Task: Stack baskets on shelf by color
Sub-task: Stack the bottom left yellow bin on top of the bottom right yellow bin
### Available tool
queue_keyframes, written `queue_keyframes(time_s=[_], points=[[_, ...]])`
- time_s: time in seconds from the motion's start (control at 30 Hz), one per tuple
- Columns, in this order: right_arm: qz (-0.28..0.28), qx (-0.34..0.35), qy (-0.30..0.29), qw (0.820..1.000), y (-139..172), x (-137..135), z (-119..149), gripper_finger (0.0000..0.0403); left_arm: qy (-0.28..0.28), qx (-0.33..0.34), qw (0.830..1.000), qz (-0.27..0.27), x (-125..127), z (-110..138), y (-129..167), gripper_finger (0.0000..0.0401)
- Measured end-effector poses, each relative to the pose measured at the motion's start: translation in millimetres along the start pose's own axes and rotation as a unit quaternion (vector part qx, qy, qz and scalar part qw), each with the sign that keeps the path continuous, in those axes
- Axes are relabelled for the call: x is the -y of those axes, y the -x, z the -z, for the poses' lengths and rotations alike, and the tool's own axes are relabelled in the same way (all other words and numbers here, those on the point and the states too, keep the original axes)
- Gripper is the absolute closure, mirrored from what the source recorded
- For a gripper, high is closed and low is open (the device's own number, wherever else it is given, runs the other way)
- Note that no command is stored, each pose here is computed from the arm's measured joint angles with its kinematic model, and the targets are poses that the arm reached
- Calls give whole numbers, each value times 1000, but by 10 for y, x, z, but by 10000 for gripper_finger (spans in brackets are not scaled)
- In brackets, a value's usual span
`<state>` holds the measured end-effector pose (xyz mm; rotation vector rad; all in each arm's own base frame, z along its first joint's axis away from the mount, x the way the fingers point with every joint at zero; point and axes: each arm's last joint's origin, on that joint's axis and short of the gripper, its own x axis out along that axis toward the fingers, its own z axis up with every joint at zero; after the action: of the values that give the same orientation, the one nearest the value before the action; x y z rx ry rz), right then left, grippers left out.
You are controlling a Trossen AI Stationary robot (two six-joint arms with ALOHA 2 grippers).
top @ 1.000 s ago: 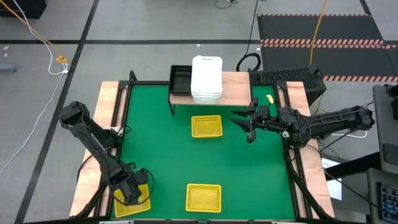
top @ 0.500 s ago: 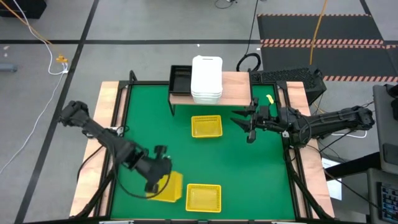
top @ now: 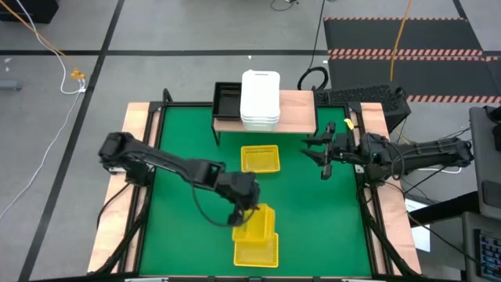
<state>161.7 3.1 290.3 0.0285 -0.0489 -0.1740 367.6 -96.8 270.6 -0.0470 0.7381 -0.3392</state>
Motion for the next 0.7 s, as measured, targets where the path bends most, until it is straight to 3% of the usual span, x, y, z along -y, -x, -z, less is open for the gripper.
queue_keyframes(time_s=[0.3, 0.53, 0.7], points=[[1, 1, 0, 1000, 44, 11, -16, 255, -4, -43, 999, 23, 225, -451, -226, 393], [1, -1, -11, 1000, 39, 10, -10, 255, 29, -152, 988, 6, 179, -361, -600, 392], [1, -2, -9, 1000, 38, 10, -8, 255, 62, -195, 979, 10, 185, -309, -614, 390]])
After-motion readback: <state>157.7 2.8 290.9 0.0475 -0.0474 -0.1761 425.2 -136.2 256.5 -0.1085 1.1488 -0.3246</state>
